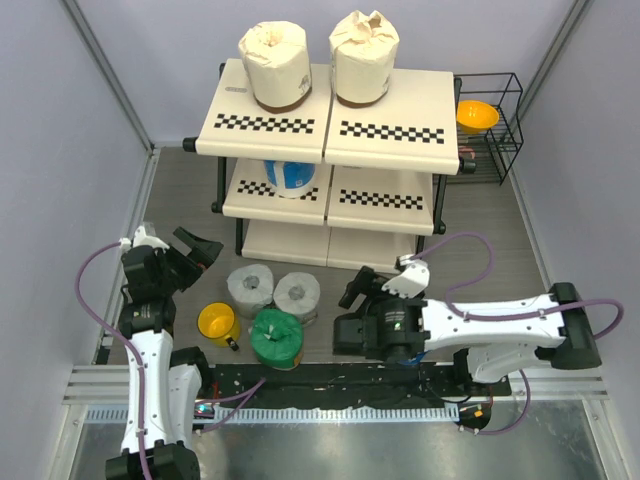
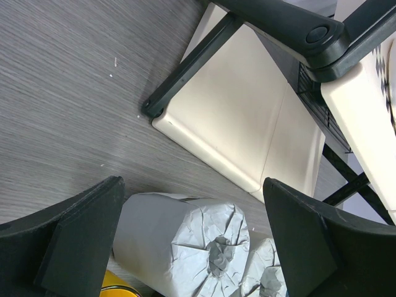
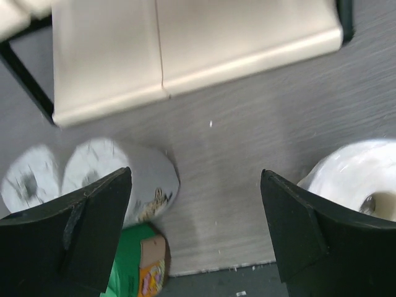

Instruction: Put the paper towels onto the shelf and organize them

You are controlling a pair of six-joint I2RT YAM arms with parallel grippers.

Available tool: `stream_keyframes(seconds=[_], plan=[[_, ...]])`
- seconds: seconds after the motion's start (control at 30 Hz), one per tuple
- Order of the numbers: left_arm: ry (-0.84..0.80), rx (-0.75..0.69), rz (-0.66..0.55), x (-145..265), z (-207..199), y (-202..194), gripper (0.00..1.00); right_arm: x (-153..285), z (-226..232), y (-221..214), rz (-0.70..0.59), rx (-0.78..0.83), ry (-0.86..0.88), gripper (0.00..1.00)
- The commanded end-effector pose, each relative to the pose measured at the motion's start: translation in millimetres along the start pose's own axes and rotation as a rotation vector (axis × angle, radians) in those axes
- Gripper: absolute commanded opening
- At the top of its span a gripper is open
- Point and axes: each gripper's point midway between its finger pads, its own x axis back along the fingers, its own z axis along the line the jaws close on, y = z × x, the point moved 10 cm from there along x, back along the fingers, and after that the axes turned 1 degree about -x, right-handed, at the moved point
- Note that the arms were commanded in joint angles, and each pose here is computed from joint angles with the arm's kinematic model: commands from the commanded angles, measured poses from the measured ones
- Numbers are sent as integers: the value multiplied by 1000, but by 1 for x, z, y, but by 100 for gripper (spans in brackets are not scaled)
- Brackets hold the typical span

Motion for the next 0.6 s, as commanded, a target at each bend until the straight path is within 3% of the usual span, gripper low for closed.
stream_keyframes(seconds=[0.0,0.07,0.1,0.17,0.2,0.23,0.27,0.4,0.57], plan=[[-40,-5,-12,-1,-3,3,100,-6,-37,63,-157,26,-49,92],[-43,-4,-10,-2,-3,3,100,-17,-35,82,-223,-16,-63,94],[-44,-3,-7,-2,-3,2,100,-20,-38,90,-233,63,-77,95],[-43,-1,-3,-3,-2,2,100,-29,-34,103,-232,4,-62,98],[-40,0,-2,-3,-2,2,100,-42,-44,114,-230,82,-128,98],[-40,-1,-5,-2,-3,3,100,-49,-38,126,-235,13,-95,98],[-37,-2,-4,-3,-2,3,100,-58,-40,122,-133,31,-78,98],[-31,-4,-5,-3,-2,3,100,-93,-63,143,-5,29,-202,98],[-30,-4,-9,-2,-2,3,100,-89,-72,142,75,64,-301,98]])
